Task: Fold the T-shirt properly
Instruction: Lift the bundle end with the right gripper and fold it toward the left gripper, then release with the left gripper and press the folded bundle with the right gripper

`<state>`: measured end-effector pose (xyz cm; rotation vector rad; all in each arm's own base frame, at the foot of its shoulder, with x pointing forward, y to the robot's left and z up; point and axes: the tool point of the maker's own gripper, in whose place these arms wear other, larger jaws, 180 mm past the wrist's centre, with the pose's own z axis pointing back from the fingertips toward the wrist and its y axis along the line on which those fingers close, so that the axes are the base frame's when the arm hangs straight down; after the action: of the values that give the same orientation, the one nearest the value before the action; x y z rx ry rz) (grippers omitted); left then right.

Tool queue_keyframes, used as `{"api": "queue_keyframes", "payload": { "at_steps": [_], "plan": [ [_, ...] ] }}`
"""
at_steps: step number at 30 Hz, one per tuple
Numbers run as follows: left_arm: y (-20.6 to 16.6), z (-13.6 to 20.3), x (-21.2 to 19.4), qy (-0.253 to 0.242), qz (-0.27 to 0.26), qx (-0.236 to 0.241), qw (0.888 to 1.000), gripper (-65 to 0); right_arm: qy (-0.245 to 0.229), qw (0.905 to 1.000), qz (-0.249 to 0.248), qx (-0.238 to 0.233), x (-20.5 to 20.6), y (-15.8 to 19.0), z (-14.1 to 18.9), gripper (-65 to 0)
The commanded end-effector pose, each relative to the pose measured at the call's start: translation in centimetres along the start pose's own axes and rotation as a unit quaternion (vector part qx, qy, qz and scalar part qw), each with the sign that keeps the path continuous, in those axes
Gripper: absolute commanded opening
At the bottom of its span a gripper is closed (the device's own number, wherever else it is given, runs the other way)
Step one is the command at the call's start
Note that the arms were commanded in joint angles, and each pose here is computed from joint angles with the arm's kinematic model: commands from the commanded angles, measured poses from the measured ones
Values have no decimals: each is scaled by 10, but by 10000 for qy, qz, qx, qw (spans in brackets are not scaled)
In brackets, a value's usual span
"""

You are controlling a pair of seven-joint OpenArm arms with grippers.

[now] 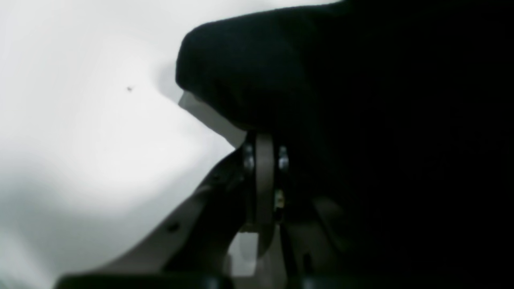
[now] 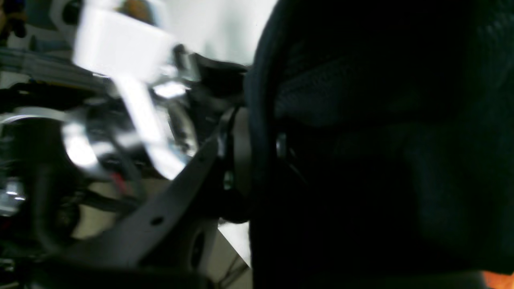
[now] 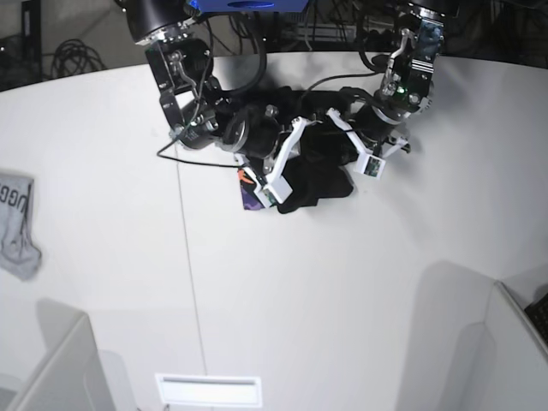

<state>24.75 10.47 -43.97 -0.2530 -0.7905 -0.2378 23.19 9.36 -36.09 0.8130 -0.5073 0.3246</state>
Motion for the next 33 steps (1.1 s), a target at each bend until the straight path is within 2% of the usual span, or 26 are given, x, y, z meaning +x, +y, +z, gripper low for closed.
{"api": "queue_keyframes", "payload": {
  "at_steps": [1,4,13,14,18,20,26,33],
  "plan": [
    [5,4,-20,424,-58,94,9990,-650,-257,9995,95,135,16,8,1,-650],
    [13,6,-20,400,35,196,9990,-650,-165,9998,-16,96,8,2,-5,-650],
    [57,43,-10,110,254,831,9962,-650,-145,9994,-307,-85,3,-12,-11,-650],
    [65,50,-11,103,283,946,9951,-650,-135,9988,-446,-181,3,-15,-11,-620],
    [94,72,-21,128,445,1393,9892,-650,-187,9949,-885,-447,4,-23,-9,-390],
    [105,79,-27,173,516,1546,9865,-650,-268,9952,-843,-416,9,-18,-6,-336],
    [121,96,-39,256,445,1526,9870,-650,-513,9964,-604,-308,28,-4,3,-326],
    [127,101,-40,260,444,1570,9862,-650,-213,9990,-339,-181,24,16,-16,-329]
  ]
}}
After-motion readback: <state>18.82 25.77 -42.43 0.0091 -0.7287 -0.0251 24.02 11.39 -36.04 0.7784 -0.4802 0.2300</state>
